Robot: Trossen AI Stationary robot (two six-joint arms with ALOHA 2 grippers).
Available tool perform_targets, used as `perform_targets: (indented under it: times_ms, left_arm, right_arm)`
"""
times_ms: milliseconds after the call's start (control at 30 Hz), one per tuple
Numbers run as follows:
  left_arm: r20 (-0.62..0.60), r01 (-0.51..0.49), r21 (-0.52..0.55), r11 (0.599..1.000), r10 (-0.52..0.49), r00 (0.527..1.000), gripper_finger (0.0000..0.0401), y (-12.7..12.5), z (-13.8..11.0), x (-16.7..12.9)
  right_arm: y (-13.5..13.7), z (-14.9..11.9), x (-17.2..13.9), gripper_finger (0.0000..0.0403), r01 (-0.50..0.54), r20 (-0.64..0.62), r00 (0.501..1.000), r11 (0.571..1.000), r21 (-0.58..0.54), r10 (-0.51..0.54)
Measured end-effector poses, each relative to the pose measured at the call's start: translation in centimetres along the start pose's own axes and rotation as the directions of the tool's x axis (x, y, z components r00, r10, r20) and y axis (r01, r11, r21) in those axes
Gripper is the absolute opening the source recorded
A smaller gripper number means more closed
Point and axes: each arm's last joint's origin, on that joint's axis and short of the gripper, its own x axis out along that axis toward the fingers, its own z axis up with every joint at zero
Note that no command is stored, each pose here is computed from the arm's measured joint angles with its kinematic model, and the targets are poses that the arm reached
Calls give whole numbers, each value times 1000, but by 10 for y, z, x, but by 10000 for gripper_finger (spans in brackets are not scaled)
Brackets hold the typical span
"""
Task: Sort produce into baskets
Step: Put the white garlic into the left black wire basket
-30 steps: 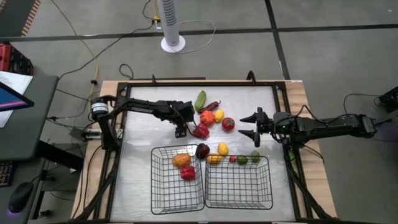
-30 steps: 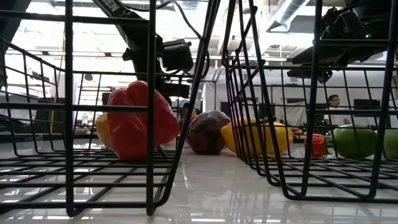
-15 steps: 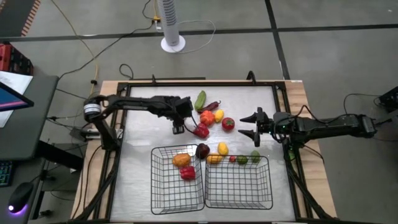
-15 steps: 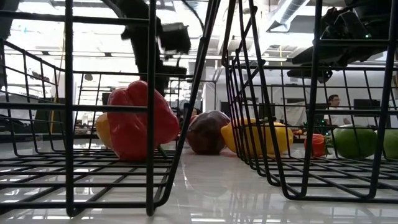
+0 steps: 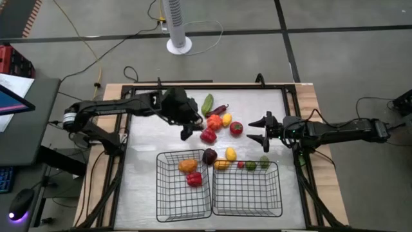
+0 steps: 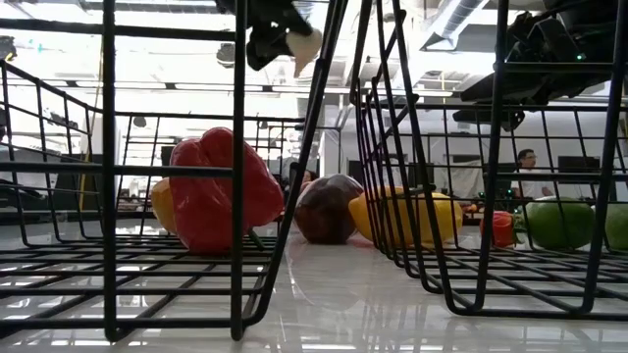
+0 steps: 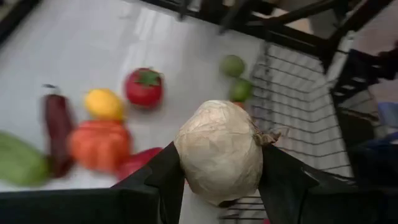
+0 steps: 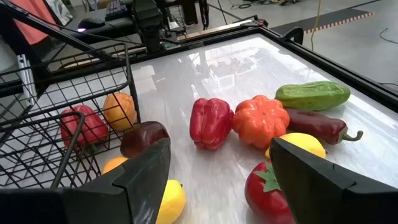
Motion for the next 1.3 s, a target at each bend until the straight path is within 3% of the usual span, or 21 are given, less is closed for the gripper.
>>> perform_targets:
  times_ms: [267,500,967,1300]
  left_arm:
    - [-31,136,77,988,-134,990,153,-52,-12,19]
    - [-51,196,53,979,-193,980,153,-88,-22,20]
    - [-211,91,45,995,-80,974,153,-121,-56,16]
    - [-207,50,25,998,-43,977,155,-129,-61,15]
  right_arm:
    - [0,0,0,302,0,1,1000,1000,7,0]
    - [0,0,0,302,0,3,1000,1000,8,0]
    - [0,0,0,302,0,0,1000,1000,16,0]
    - [0,0,0,302,0,0,1000,1000,18,0]
